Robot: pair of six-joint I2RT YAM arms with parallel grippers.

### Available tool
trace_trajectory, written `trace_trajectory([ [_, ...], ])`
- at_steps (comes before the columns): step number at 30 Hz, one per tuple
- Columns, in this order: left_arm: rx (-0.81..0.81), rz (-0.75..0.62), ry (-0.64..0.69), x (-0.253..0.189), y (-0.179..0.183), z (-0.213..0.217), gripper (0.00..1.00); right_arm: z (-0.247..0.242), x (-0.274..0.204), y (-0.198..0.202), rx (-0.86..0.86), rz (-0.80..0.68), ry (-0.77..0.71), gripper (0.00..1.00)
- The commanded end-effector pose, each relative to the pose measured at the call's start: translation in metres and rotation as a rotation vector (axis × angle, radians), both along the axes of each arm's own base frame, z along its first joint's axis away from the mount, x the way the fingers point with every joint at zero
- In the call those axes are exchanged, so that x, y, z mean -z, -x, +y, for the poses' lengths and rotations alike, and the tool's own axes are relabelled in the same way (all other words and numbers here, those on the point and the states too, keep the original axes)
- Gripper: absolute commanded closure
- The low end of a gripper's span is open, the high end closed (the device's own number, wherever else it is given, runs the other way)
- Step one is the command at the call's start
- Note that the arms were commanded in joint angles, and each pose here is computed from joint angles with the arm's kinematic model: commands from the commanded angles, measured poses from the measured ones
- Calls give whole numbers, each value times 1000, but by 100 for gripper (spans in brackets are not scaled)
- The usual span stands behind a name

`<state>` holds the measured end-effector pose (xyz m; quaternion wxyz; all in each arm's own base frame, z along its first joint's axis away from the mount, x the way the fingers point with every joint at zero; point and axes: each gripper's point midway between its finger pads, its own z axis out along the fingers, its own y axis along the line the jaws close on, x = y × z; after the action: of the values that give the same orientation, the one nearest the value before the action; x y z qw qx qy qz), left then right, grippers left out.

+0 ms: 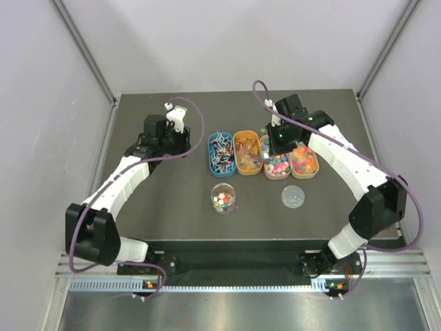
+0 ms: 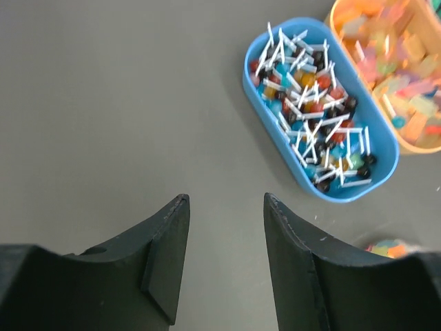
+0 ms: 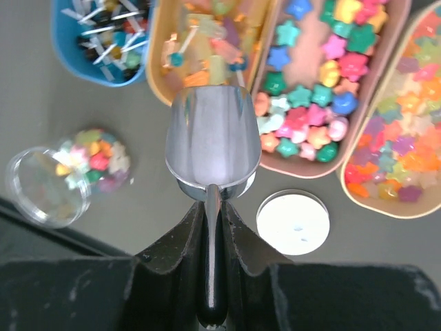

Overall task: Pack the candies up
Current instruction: Scoop the fake candies from the storage box.

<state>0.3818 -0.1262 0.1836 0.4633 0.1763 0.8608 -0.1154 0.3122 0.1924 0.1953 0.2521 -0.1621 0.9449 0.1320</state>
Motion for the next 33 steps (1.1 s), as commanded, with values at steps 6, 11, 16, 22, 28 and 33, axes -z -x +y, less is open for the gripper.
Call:
trace_trajectory([
  [6, -4, -55, 7, 9, -5, 0, 48, -2, 26, -17, 135, 44, 57, 100],
  [11, -5, -18, 10, 25, -6, -2, 48, 21, 26, -20, 112, 50, 39, 100],
  [16, -10, -5, 15, 27, -11, -3, 48, 28, 47, -21, 152, 116, 51, 100],
  [22, -18, 30, 0, 34, -13, -2, 48, 34, 66, -1, 193, 196, 90, 100],
  [28, -12, 66, 0, 44, -10, -3, 49, 34, 75, 17, 212, 254, 119, 100],
  [33, 0, 97, 5, 48, -8, -6, 48, 39, 79, 32, 162, 304, 97, 100],
])
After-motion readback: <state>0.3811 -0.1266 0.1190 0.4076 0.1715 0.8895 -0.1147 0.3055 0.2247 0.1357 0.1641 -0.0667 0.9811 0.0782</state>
